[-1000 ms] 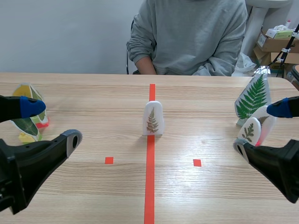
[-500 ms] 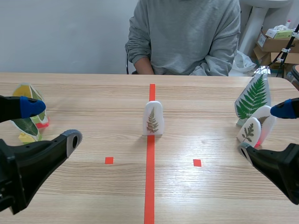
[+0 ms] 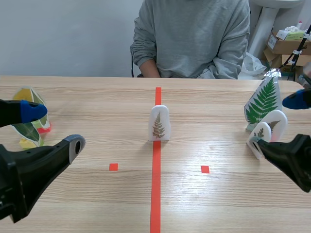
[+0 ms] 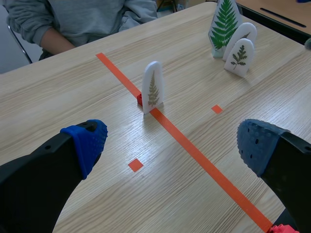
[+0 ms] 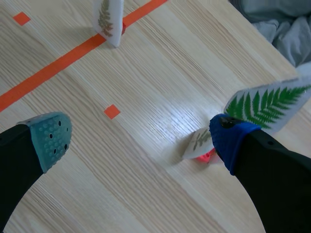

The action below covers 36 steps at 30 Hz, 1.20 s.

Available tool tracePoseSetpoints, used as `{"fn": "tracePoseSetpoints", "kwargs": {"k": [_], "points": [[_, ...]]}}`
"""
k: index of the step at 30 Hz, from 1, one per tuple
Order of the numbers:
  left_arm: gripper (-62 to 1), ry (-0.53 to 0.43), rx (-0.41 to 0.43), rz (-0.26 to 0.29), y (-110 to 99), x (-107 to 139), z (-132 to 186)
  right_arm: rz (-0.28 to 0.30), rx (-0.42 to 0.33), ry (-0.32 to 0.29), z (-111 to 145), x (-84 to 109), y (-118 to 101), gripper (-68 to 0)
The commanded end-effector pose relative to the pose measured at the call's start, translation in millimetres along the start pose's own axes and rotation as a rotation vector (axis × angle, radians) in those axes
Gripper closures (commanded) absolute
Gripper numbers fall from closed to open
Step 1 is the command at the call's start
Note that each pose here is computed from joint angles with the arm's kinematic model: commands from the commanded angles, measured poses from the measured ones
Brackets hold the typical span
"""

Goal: Do the leaf sorting experiment

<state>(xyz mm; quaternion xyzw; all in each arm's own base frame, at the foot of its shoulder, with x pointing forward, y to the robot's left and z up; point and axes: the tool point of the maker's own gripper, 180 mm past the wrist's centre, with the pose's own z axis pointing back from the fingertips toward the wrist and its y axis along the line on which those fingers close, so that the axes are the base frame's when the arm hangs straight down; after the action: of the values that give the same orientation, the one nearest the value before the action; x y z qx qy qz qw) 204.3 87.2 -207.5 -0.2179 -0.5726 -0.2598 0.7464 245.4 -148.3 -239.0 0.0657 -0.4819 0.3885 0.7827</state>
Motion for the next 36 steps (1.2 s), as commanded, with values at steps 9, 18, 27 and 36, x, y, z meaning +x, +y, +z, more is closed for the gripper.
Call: {"fn": "tracePoseSetpoints", "kwargs": {"k": [9, 18, 27, 36], "points": [[-57.2, -0.039, 0.024, 0.02, 1, 7, 0, 0.095, 0.064, -0.024, -57, 12.8, -42, -57.8], [-57.2, -0.014, 0.059, 0.064, 3, -1, 0, 0.074, 0.205, -0.049, -130, 37.0, -33, -57.8], [-57.2, 0.001, 0.09, 0.084, 7, -5, 2, 0.053, 0.362, 0.006, -204, 37.8, 26, -57.8], [-57.2, 0.023, 0.151, 0.043, 27, -5, 11, 0.043, 0.423, -0.01, -238, 40.3, 69, -57.8]]}}
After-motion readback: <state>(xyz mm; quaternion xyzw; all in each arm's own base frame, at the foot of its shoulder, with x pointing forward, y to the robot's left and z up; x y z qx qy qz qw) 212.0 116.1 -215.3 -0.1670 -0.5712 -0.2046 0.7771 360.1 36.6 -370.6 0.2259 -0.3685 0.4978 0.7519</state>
